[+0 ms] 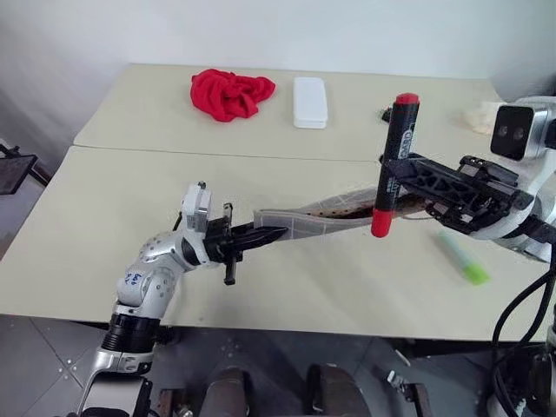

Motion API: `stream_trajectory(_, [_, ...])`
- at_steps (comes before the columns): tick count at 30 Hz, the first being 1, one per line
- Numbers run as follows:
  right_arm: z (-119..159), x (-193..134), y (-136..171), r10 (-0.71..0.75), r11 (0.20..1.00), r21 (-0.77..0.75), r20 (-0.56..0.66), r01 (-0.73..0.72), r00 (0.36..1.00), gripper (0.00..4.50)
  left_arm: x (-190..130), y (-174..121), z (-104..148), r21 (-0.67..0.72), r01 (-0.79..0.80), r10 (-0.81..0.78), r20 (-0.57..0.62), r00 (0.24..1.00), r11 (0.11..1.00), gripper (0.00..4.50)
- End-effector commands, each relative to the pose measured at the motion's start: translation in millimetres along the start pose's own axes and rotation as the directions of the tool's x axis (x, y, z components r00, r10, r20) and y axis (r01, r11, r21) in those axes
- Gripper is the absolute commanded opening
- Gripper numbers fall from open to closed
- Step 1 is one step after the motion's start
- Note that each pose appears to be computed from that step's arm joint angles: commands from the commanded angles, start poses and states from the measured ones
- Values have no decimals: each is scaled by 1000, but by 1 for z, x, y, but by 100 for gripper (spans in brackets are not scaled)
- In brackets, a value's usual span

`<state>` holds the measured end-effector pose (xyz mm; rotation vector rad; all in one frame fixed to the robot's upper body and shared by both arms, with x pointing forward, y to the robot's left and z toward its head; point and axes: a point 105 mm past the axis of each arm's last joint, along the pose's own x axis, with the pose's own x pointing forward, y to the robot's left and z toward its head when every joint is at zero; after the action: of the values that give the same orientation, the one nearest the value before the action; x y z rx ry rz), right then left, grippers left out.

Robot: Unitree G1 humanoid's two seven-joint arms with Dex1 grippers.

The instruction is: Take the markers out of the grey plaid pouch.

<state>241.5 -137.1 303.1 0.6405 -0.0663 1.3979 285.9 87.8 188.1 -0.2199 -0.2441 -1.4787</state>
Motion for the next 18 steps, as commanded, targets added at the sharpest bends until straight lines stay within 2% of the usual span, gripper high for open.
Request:
stream_trajectory(1, [55, -11, 13, -7, 998, -54, 296, 24, 955, 60, -22, 16, 0, 90, -118, 123, -62, 990, 989, 0])
stream_trajectory(4, [83, -21, 7, -46, 997, -34, 467, 70, 883, 60, -27, 17, -3, 118, -133, 144, -85, 986, 984, 0])
stream_trajectory(7, [91, -27, 0, -99, 994, 11, 524, 109, 846, 60, -27, 18, -2, 125, -134, 144, -80, 986, 983, 0])
stream_trajectory(8, [89, -29, -3, -127, 991, 29, 517, 131, 846, 60, -26, 18, -2, 127, -132, 142, -76, 987, 983, 0])
stream_trajectory(10, [66, -26, -8, -175, 984, 33, 368, 175, 913, 60, -25, 17, -2, 128, -127, 137, -73, 988, 984, 0])
stream_trajectory(12, [38, -15, -8, -184, 983, 30, 165, 182, 969, 60, -24, 16, -3, 125, -119, 130, -79, 988, 985, 0])
stream_trajectory(15, [42, 4, -17, -119, 989, 120, 249, 91, 961, 60, -22, 15, -3, 153, -98, 113, -91, 989, 983, 0])
stream_trajectory(18, [12, 13, -25, -119, 976, 202, 181, 82, 976, 60, -20, 17, -1, 166, -99, 114, -81, 990, 981, 0])
